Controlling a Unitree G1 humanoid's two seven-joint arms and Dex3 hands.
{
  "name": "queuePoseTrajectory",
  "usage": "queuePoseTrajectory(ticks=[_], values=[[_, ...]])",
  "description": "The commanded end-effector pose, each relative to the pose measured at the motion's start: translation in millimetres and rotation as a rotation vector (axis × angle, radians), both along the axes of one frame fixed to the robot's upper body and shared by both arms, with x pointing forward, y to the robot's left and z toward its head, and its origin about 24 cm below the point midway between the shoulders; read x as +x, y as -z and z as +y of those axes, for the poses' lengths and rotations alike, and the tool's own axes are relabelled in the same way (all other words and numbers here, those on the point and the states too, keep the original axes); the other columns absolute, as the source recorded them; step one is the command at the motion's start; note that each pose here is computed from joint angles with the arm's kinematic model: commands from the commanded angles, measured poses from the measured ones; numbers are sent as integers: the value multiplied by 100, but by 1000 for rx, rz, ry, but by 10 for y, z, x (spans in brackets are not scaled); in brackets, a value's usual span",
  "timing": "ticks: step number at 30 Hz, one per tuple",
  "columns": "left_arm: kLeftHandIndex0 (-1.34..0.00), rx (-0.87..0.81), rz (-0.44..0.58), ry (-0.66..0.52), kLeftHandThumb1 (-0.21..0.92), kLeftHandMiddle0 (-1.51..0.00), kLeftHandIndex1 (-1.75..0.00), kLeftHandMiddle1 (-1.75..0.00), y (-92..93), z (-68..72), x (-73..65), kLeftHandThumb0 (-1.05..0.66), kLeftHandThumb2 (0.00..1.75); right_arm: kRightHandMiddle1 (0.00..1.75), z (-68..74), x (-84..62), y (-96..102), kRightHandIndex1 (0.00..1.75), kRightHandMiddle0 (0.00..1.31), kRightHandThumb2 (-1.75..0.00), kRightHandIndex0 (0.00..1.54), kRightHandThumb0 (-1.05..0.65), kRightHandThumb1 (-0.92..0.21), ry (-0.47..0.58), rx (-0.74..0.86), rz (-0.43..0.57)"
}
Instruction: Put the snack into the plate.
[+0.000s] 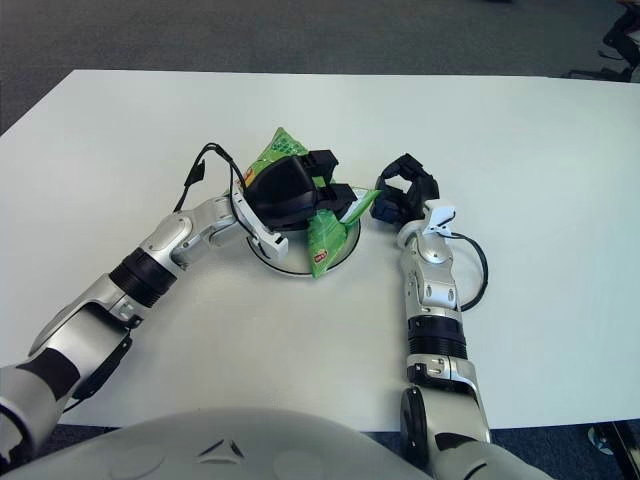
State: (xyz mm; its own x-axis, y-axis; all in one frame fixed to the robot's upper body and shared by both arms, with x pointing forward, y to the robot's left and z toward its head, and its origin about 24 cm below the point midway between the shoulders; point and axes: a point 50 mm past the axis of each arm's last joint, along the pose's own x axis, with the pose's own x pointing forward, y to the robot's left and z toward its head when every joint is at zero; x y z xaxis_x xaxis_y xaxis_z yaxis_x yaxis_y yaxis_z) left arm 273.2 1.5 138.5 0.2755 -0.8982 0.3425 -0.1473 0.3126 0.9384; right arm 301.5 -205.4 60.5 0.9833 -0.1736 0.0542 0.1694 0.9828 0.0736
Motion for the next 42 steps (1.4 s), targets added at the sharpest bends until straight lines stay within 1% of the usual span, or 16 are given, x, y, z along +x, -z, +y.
queuePoseTrajectory(ticks=[1, 10, 14, 17, 18, 20, 24, 28, 29, 31, 33, 35, 36, 37, 40, 42], values=[[-97, 40, 35, -18, 10, -79, -175, -175, 107, 29, 5, 56, 158, 175, -14, -153, 330, 175, 69, -142, 131, -52, -23, 14, 27, 117], [-97, 85, 211, 12, 10, -79, -175, -175, 166, 30, 8, 56, 158, 175, -23, -153, 327, 175, 69, -143, 132, -52, -23, 2, 32, 109], [-89, 130, 300, 37, 15, -74, -175, -175, 191, 49, -4, 53, 152, 175, -25, -151, 329, 175, 69, -143, 133, -52, -23, -18, 40, 111], [-67, 171, 356, 51, 11, -77, -173, -173, 195, 60, -4, 17, 155, 175, -30, -147, 332, 175, 69, -143, 133, -52, -23, -25, 45, 114], [-64, 193, 385, 55, 14, -73, -173, -173, 185, 71, -2, 14, 152, 175, -35, -145, 332, 175, 69, -142, 133, -52, -23, -26, 47, 115], [-53, 229, 428, 63, 27, -57, -174, -174, 158, 90, 2, 6, 138, 175, -41, -143, 332, 175, 68, -141, 133, -51, -24, -27, 49, 116], [-37, 378, 499, 69, 48, -39, -175, -174, -39, 155, 28, 1, 112, 175, -49, -142, 334, 175, 67, -140, 133, -51, -25, -28, 53, 117], [-29, 430, 562, 67, 60, -31, -175, -175, 1, 175, 38, 0, 99, 175, -51, -143, 334, 175, 66, -139, 133, -50, -26, -31, 50, 118], [-18, 428, 588, 65, 61, -33, -163, -174, -1, 217, 46, 14, 95, 175, -51, -143, 334, 175, 66, -138, 133, -50, -26, -32, 48, 118], [-9, 429, 637, 62, 67, -33, -145, -172, -15, 292, 55, 25, 85, 175, -52, -143, 334, 175, 66, -138, 133, -50, -27, -35, 48, 117], [-4, 438, 683, 64, 42, -13, -128, -166, -29, 325, 58, -6, 101, 175, -54, -143, 336, 175, 65, -137, 133, -50, -27, -38, 50, 116], [-2, 448, 718, 72, 31, -7, -117, -151, -39, 327, 58, -19, 108, 175, -55, -142, 338, 175, 65, -137, 133, -50, -27, -38, 52, 115], [-1, 452, 729, 76, 26, -4, -110, -136, -46, 329, 58, -25, 109, 175, -56, -142, 339, 175, 65, -137, 133, -50, -27, -37, 53, 114], [-1, 454, 733, 83, 25, -3, -107, -131, -67, 341, 59, -28, 109, 175, -55, -142, 339, 175, 65, -137, 133, -50, -27, -34, 52, 114], [0, 457, 727, 103, 22, -1, -93, -102, -152, 373, 72, -39, 106, 175, -52, -142, 337, 175, 65, -137, 132, -50, -27, -26, 43, 111], [0, 458, 721, 114, 25, 0, -79, -71, -190, 384, 79, -49, 101, 175, -50, -142, 336, 175, 65, -137, 132, -50, -27, -23, 38, 110]])
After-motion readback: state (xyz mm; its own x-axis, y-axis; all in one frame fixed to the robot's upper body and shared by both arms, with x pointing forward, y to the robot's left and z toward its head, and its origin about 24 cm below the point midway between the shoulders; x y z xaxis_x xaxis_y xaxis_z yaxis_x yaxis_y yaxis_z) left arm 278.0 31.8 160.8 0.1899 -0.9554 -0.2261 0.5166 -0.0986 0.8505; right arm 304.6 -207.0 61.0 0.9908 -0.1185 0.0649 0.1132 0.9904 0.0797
